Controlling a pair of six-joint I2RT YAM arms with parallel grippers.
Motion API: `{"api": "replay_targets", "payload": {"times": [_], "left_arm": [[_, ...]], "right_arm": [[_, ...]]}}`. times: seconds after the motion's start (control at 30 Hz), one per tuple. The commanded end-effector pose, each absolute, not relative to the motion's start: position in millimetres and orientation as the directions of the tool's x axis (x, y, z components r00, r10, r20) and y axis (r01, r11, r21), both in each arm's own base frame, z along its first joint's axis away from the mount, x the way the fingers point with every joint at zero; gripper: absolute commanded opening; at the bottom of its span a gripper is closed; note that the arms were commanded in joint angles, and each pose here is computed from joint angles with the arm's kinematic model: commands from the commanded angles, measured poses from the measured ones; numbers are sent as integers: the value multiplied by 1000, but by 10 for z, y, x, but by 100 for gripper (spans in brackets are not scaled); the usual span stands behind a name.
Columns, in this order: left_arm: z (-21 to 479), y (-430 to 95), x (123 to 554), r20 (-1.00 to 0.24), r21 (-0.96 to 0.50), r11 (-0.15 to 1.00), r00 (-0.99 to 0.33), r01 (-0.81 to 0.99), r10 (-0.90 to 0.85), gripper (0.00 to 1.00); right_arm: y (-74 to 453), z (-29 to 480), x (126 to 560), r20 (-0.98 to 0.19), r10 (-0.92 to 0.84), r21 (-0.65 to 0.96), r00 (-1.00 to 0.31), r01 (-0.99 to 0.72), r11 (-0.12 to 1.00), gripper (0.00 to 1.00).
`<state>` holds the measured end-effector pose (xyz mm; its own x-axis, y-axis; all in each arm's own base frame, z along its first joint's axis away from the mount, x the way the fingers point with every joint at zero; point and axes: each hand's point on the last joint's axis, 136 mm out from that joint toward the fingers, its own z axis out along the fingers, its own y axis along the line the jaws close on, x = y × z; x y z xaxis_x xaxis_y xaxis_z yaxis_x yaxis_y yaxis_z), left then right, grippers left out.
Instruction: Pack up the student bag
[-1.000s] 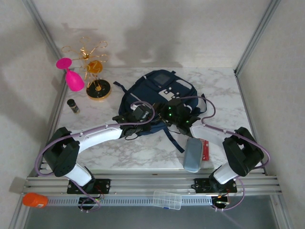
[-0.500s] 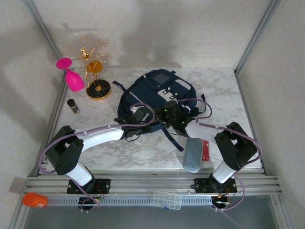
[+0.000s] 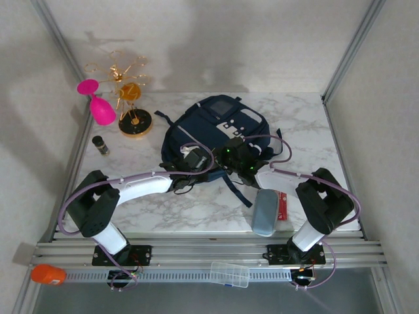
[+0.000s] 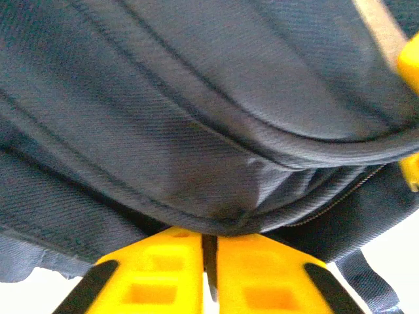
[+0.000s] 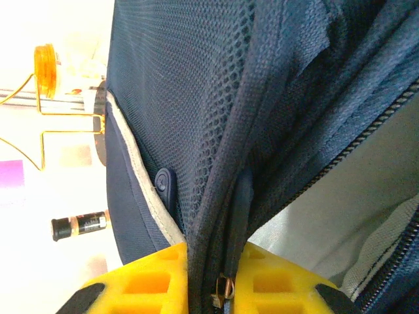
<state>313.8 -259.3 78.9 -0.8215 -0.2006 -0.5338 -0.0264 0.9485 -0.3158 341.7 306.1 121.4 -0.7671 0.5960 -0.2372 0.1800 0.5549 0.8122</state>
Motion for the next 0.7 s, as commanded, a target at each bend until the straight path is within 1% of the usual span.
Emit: {"api": "replay_targets", "payload": {"times": [0.0,0.03,0.2,0.3,0.33,0.4,0.47,0.6,0.67], "left_arm": [[935,-2581,3229,-575,-287,958,-796,-19,-187,2],[975,-2565,3236,-582,-280,960,-792,-17,-184,0],[1223,-2434,3200,-610,-281,960,-771,-6,-183,0],[1324,-2285,3133,-621,-263,965,-763,-13,-180,0],[1339,-2229,3102,-623,-253,967,-762,-19,-178,0],[1308,-2128,2972,-609,-244,969,-775,-21,-170,0],[1306,-2079,2855,-594,-267,964,-783,-25,-184,0],[1409,-2183,2601,-577,-325,945,-796,19,-183,0],[1413,-2277,2499,-563,-349,937,-806,30,-183,0]], "right_arm": [[3246,1716,3406,-276,563,873,-779,42,486,0],[3241,1730,3402,-278,559,873,-781,37,487,0],[3214,1878,3392,-297,518,880,-802,-19,475,0],[3286,1973,3325,-320,458,875,-830,-74,478,0],[3244,2015,3377,-334,451,875,-828,-94,475,0],[3377,2159,3338,-376,379,873,-845,-186,451,0],[3459,2107,3305,-374,320,861,-871,-198,470,0],[3665,2067,3201,-376,172,860,-910,-274,431,0],[3690,2068,3158,-399,113,840,-910,-313,443,0]]}}
